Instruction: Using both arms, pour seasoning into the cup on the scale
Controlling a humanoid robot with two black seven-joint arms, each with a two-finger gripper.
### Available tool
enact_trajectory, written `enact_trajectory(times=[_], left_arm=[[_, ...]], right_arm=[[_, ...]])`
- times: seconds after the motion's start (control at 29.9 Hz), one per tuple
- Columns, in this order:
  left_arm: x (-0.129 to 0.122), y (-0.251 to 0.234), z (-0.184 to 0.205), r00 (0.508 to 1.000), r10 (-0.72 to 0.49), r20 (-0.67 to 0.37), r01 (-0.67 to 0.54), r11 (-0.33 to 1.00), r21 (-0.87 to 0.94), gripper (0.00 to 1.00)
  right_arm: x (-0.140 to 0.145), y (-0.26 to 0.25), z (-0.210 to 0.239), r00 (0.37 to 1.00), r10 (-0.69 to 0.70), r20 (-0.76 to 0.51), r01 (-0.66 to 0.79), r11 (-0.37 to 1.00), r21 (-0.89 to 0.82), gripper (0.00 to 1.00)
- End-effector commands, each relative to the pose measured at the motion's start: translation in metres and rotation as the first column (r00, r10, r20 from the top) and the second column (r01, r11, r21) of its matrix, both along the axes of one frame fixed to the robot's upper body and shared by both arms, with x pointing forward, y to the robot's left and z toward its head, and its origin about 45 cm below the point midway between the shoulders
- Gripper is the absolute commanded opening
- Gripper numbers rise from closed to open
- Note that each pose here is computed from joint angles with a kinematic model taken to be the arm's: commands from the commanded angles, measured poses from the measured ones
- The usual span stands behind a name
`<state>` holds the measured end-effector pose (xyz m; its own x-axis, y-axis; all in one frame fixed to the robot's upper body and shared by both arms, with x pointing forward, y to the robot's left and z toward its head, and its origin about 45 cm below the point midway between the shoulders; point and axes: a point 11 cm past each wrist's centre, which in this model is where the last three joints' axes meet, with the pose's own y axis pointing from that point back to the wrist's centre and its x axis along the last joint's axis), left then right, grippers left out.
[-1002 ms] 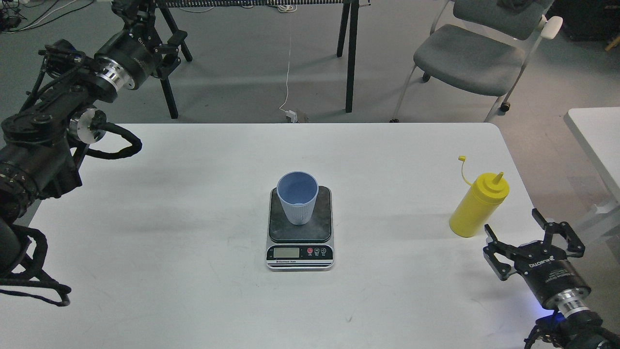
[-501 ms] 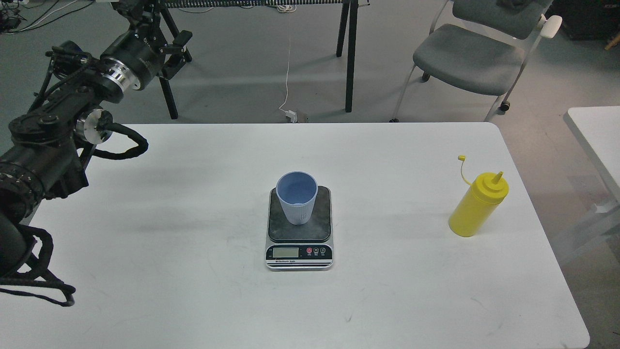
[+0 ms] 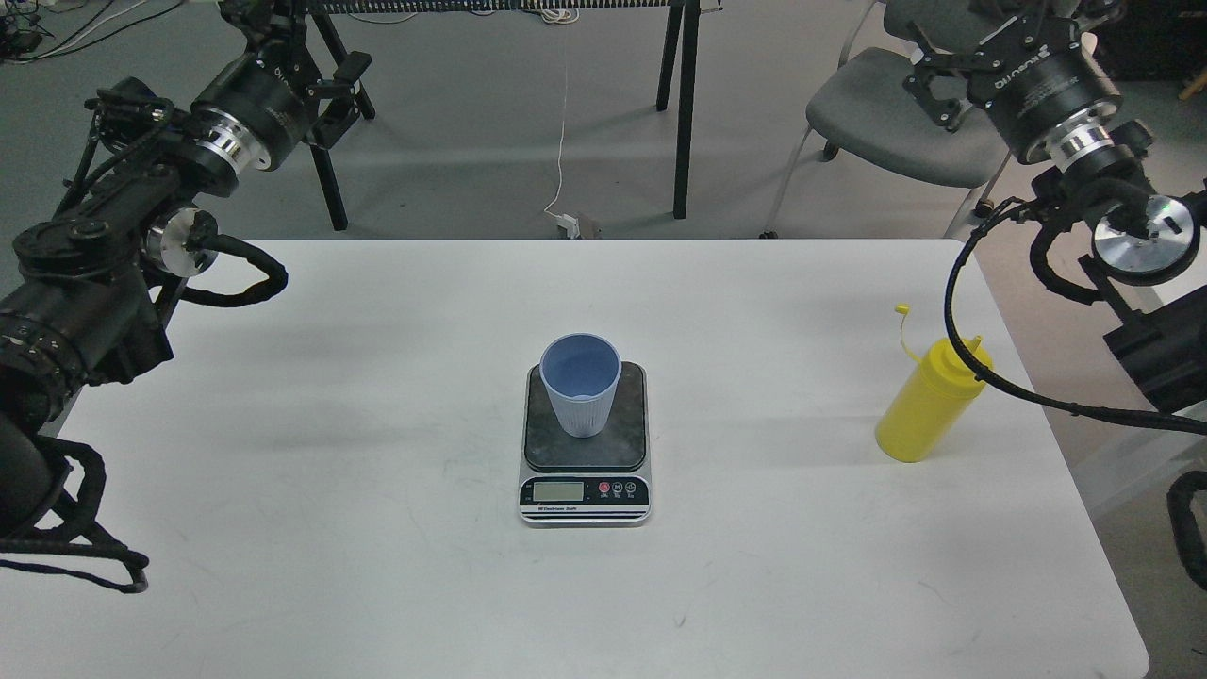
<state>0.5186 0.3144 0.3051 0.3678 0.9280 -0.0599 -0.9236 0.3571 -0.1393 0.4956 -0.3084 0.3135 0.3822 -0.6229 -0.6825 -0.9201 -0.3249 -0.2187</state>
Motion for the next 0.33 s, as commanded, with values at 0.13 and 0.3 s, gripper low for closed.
enact_trajectory(times=[0.13, 0.3], left_arm=[[0.000, 0.004, 0.001, 1.000, 0.007, 0.002, -0.007, 1.000, 0.002, 0.94], [0.000, 0.004, 0.002, 1.000, 0.006, 0.003, -0.006, 1.000, 0.004, 0.94]], right_arm=[[-0.006, 0.042, -0.034, 0.997, 0.061, -0.056, -0.057, 0.996, 0.064, 0.99], [-0.007, 0.043, -0.039, 0.996, 0.061, -0.065, -0.057, 0.996, 0.063, 0.99]])
